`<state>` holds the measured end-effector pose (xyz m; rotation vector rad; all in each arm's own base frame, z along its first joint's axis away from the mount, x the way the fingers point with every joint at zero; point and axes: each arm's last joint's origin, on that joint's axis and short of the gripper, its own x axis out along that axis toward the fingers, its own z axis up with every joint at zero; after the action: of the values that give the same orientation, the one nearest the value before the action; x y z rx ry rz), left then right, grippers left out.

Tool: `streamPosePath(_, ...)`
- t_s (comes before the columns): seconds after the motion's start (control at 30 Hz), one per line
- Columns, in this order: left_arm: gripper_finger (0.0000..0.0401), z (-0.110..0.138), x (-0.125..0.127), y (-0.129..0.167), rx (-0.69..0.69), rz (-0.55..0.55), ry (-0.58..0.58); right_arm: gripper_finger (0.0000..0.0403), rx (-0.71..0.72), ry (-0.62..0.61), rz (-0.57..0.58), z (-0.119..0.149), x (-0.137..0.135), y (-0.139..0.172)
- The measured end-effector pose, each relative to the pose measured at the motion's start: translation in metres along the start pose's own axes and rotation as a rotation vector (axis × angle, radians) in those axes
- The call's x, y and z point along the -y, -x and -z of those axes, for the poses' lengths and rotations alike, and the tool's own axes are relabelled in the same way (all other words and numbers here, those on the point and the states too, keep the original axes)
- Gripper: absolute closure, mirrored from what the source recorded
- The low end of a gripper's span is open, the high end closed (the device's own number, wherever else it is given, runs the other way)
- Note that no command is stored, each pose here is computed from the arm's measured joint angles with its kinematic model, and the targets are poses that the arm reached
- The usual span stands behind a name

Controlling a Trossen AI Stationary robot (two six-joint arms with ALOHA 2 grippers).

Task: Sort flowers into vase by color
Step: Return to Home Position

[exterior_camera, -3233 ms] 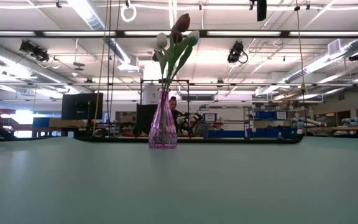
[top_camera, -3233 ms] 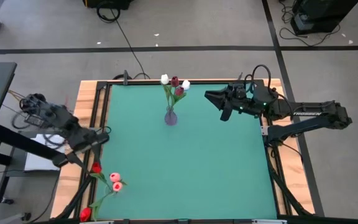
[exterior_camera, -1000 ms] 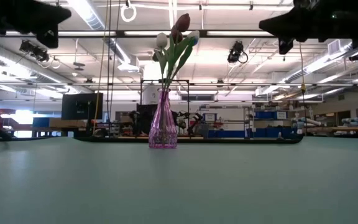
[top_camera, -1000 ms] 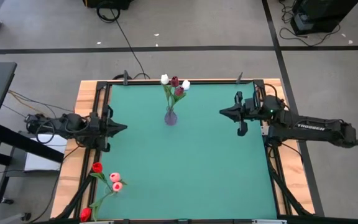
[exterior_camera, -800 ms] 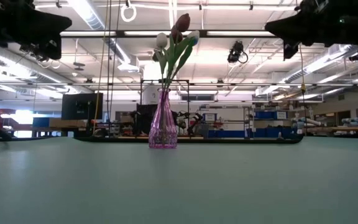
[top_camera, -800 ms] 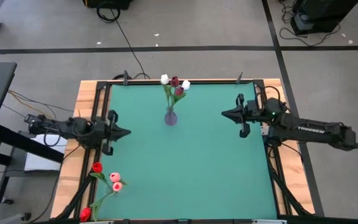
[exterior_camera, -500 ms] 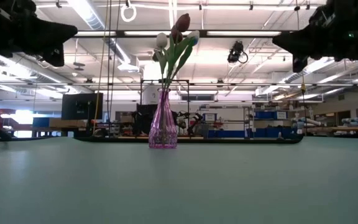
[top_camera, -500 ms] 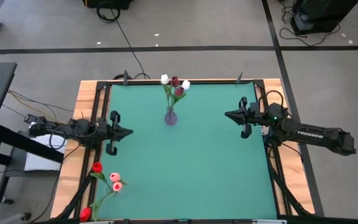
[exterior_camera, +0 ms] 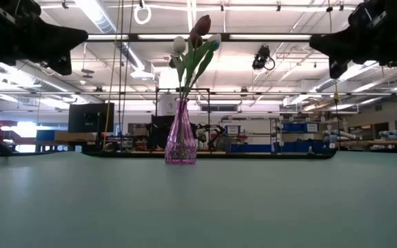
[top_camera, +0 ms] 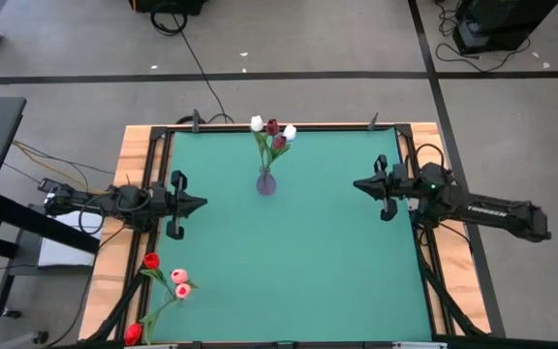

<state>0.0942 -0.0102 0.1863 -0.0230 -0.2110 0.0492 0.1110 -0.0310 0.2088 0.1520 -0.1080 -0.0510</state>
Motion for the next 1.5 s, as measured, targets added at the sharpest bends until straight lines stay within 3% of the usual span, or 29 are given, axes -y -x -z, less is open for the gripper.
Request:
streamPosePath(0.37, 0.0401, 0.002, 0.0, 0.0, -0.018, 0.0, -0.004, 0.0402, -0.003, 0.056, 0.044, 0.002, -0.007, 0.028)
streamPosePath(1.0, 0.0401, 0.01, -0.001, 0.0, -0.097, 0.013, 0.018, 0.0401, -0.054, 0.03, 0.078, 0.038, 0.003, 0.021)
streamPosePath(1.17, 0.0401, 0.01, -0.001, 0.0, -0.102, 0.011, 0.055, 0.04, 0.008, 0.049, 0.08, 0.032, 0.002, 0.021)
streamPosePath(1.5, 0.0401, 0.012, -0.001, 0.0, -0.116, 0.006, 0.13, 0.0373, 0.034, -0.131, 0.07, 0.03, 0.002, 0.021)
